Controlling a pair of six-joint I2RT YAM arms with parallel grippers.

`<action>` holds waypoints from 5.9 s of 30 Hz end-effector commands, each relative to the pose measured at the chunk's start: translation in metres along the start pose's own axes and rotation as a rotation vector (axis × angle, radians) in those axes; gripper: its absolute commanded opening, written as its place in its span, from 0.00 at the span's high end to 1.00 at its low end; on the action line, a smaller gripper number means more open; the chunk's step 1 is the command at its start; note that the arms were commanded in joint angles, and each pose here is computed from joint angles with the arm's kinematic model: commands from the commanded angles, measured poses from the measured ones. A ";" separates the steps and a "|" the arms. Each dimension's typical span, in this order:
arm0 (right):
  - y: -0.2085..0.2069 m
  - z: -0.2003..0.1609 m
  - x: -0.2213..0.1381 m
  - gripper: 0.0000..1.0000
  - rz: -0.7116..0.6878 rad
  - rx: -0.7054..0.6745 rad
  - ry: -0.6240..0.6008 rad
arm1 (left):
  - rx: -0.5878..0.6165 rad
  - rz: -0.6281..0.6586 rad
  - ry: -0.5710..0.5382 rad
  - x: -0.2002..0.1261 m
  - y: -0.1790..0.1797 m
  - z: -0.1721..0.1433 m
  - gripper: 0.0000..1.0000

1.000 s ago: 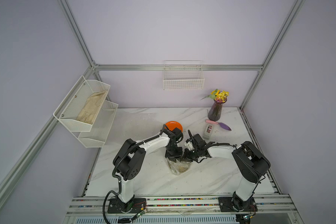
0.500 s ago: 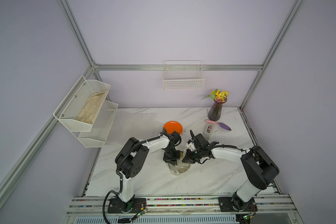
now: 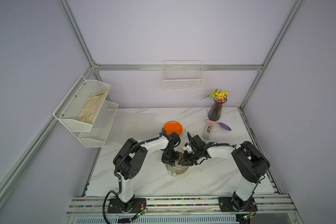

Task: Wrap dinner plates in bubble wrap
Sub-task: Wrap the plate in the bubble wrap.

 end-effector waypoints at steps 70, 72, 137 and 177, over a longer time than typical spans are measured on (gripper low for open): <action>-0.047 -0.017 0.024 1.00 -0.194 0.112 0.014 | -0.028 0.142 -0.147 -0.043 0.018 0.016 0.90; -0.048 -0.017 0.024 1.00 -0.205 0.115 0.014 | -0.012 0.097 -0.209 -0.074 0.001 0.020 0.87; -0.086 -0.022 0.023 1.00 -0.323 0.301 0.029 | 0.176 -0.378 0.093 -0.042 -0.037 -0.094 0.72; -0.049 0.016 0.046 1.00 -0.192 0.343 -0.160 | 0.085 0.008 -0.506 -0.162 0.062 0.096 0.95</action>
Point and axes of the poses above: each gripper's point midway between its finger pads, its own x axis out along the fingers, its own y axis along the line the jaws close on, z = x × y, the point moved 3 cm from there along -x, back along the fingers, and after that the axes turned 7 degrees about x, right-handed, at the moved point
